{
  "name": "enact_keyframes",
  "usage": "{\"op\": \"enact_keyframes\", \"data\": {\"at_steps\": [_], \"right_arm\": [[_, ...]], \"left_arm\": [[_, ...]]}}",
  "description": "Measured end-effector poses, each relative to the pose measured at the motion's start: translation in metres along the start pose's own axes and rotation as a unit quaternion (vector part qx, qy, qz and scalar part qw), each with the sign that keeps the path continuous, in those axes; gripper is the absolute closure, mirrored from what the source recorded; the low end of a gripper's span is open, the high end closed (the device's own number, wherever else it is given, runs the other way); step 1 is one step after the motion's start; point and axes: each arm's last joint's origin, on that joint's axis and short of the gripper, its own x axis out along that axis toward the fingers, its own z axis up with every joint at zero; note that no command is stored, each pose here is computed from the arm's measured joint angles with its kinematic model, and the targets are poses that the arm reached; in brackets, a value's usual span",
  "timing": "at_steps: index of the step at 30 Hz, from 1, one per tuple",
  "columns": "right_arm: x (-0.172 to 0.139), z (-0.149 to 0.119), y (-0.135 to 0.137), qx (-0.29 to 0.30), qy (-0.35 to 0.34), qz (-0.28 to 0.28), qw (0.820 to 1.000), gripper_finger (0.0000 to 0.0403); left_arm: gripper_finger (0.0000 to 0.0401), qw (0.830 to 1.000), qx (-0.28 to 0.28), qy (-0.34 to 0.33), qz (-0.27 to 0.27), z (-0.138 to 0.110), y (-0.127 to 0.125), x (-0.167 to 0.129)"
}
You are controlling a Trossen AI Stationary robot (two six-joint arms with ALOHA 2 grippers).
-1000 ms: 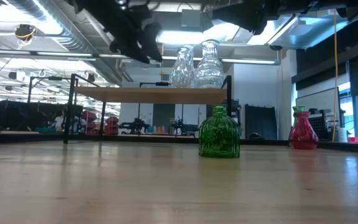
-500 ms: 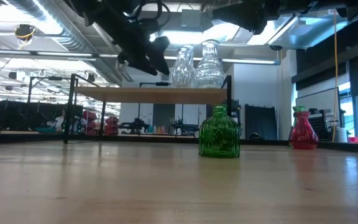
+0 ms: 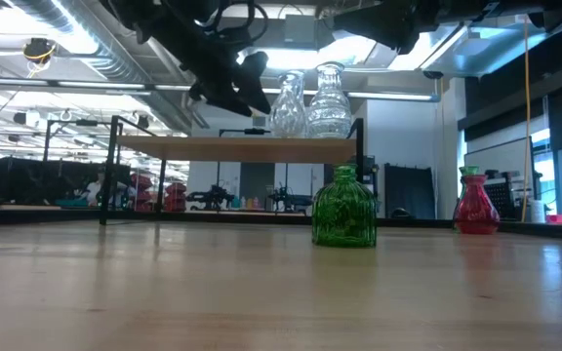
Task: Sort vases onto shelf
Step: Put the transparent vase aligned with the other transparent vases on the shelf, then put the middle green vase on the shelf
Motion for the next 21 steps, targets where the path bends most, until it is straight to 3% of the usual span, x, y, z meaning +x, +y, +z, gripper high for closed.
{"op": "enact_keyframes", "data": {"at_steps": [21], "right_arm": [[0.000, 0.000, 0.000, 0.000, 0.000, 0.000, 1.000, 0.0087]], "left_arm": [[0.0148, 0.999, 0.016, 0.033, -0.027, -0.011, -0.006, 0.008]]}}
